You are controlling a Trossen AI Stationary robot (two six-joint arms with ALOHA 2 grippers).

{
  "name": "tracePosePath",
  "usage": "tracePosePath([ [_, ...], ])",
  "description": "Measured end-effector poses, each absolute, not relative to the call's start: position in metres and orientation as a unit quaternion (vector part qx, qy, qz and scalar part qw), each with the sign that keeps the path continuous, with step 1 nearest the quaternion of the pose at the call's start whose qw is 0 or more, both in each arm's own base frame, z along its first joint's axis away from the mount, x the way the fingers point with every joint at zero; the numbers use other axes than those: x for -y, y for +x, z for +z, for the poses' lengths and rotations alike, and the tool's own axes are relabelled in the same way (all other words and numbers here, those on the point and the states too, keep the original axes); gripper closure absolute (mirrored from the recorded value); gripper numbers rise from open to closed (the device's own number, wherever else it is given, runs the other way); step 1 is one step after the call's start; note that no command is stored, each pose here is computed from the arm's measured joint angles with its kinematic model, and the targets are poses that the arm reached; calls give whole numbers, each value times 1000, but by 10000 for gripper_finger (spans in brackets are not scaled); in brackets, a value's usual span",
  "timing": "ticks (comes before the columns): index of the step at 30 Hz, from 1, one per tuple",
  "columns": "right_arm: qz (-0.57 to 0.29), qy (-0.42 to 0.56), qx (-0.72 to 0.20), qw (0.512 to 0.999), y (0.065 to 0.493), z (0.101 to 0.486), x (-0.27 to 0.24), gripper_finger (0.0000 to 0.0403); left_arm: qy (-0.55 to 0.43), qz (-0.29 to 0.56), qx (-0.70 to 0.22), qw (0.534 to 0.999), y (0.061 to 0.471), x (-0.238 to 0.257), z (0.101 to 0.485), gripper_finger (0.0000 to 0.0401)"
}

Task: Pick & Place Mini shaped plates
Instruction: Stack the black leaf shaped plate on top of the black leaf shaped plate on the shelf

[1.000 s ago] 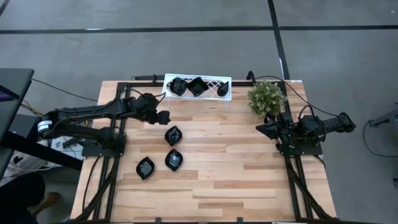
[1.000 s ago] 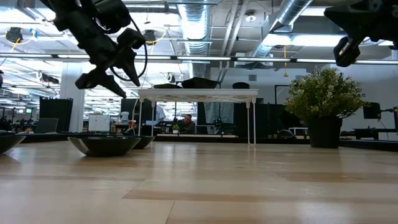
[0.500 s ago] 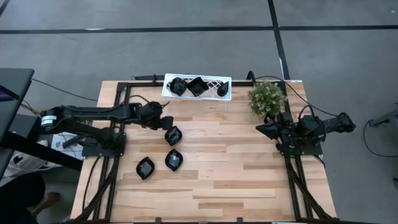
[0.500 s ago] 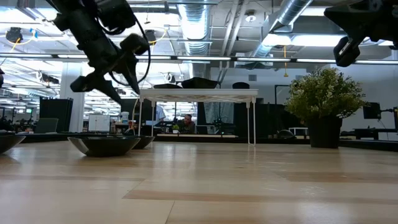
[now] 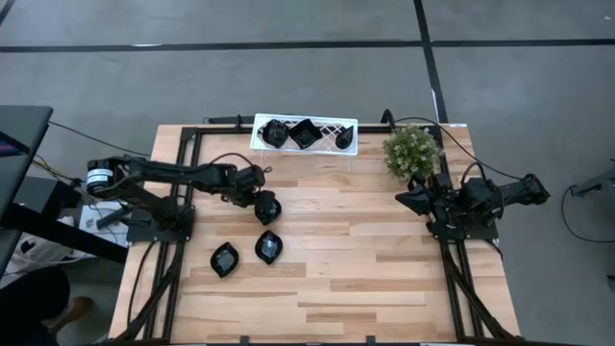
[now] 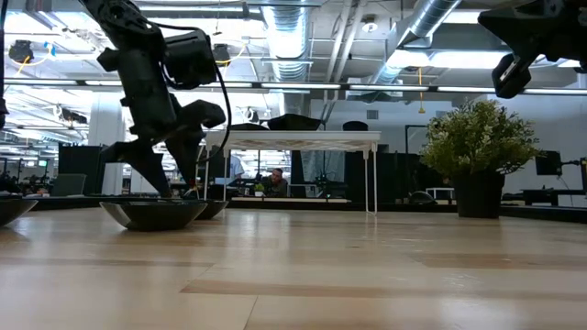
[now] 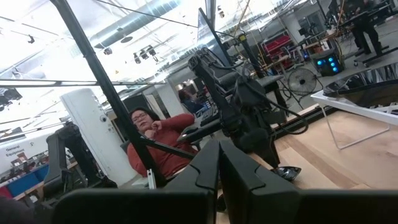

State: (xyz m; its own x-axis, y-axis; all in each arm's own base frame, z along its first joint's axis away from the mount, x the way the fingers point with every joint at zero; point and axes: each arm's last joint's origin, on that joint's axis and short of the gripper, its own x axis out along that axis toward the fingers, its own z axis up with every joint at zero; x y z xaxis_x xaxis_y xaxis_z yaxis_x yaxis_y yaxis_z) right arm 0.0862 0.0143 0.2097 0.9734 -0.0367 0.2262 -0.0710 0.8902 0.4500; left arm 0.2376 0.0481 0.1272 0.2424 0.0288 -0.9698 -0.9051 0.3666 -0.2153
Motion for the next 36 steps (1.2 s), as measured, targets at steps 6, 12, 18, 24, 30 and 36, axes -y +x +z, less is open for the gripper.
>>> tracePosePath([
  [6,9,234,115,965,86,210,-14,396,-420,375,-494,662,237,-50,127,191],
  [12,9,233,115,966,86,210,-14,396,-405,394,-495,660,238,-51,121,191],
  [18,9,233,115,966,86,210,-14,396,-400,400,-504,653,238,-51,115,191],
  [24,9,233,114,966,86,210,-14,396,-392,408,-495,659,239,-52,116,191],
  [30,9,233,115,966,86,210,-14,396,-394,407,-490,663,240,-53,116,191],
  [36,9,233,115,966,86,210,-14,396,-395,402,-484,670,242,-51,116,191],
])
